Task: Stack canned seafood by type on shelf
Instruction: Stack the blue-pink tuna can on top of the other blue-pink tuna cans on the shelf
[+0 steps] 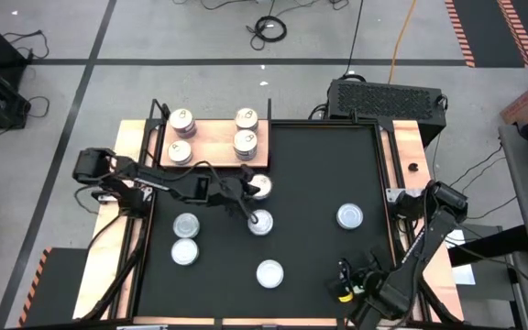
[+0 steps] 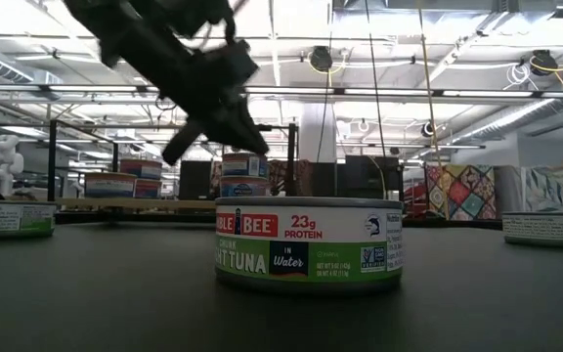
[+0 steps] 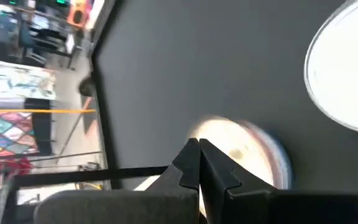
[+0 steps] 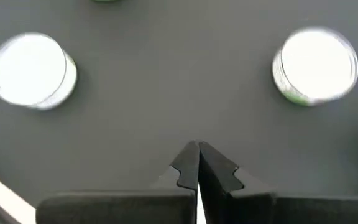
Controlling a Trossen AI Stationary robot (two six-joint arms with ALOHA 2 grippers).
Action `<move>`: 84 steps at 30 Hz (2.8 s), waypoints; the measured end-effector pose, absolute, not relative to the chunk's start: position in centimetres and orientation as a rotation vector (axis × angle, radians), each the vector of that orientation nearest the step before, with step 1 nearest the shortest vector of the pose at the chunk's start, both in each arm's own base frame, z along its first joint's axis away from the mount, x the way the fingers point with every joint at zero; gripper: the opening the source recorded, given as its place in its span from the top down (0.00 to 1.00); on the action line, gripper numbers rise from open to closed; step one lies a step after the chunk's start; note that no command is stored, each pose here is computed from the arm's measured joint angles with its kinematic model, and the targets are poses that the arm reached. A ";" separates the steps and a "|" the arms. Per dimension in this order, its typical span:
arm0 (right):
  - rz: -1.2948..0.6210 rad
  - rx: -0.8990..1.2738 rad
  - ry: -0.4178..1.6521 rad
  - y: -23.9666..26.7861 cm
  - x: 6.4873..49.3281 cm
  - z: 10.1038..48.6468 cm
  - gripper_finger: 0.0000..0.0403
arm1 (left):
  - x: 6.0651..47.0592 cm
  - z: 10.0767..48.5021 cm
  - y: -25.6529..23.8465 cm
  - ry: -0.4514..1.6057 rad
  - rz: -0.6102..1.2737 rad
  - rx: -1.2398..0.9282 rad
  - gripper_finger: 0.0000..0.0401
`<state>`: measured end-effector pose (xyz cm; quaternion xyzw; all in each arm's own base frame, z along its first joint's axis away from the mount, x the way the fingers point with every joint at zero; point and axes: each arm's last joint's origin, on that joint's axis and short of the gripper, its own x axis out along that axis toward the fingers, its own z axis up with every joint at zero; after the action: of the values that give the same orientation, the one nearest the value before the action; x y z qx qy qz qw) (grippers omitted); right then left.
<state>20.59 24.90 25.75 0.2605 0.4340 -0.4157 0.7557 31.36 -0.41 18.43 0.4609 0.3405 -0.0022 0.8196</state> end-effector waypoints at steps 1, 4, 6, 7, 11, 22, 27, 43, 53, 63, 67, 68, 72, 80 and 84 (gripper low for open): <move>-0.904 0.556 0.938 24.7 20.9 25.8 1.00 | 31.0 18.6 -0.6 0.725 0.013 0.977 1.00; -0.904 0.544 0.937 24.1 21.7 25.8 1.00 | 29.4 19.3 -0.8 0.751 0.030 0.959 1.00; -0.899 0.547 0.939 23.8 22.3 25.7 1.00 | 28.7 20.6 -0.7 0.727 0.057 0.922 1.00; -0.896 0.551 0.940 23.6 22.5 25.7 1.00 | 28.0 21.0 -0.7 0.742 0.055 0.906 1.00; -0.875 0.548 0.920 23.4 23.5 25.5 1.00 | 25.9 21.3 0.0 0.861 -0.001 0.790 1.00; -0.768 0.395 0.777 22.7 25.8 25.5 1.00 | 25.5 17.9 0.8 0.963 -0.164 0.684 0.83; -0.757 0.362 0.793 22.5 26.1 25.4 1.00 | 26.4 17.1 0.8 0.947 -0.173 0.711 0.67; -0.753 0.366 0.809 22.1 26.6 25.4 1.00 | 27.8 14.7 0.9 0.978 -0.160 0.739 0.48; -0.751 0.362 0.810 22.1 26.6 25.4 1.00 | 28.2 14.3 1.0 0.984 -0.113 0.763 0.51; -0.749 0.364 0.808 22.1 26.6 25.4 1.00 | 28.2 14.3 1.2 0.998 -0.064 0.786 0.77; -0.749 0.364 0.805 22.1 26.6 25.4 1.00 | 28.2 14.4 1.3 0.997 -0.035 0.796 0.91; -0.749 0.364 0.805 22.1 26.6 25.4 1.00 | 28.2 14.4 1.3 0.997 -0.031 0.798 0.94; -0.750 0.364 0.804 22.1 26.7 25.4 1.00 | 28.2 14.4 1.4 1.003 -0.007 0.807 0.98; -0.750 0.364 0.803 22.1 26.7 25.5 1.00 | 28.1 14.5 1.0 1.007 0.012 0.828 0.99; -0.750 0.364 0.803 22.1 26.7 25.5 1.00 | 28.0 15.0 0.5 0.991 0.012 0.841 1.00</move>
<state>26.67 22.06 25.46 0.1720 0.3796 -0.3545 0.8371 27.98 0.49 15.01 0.3913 0.4614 0.0056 0.7962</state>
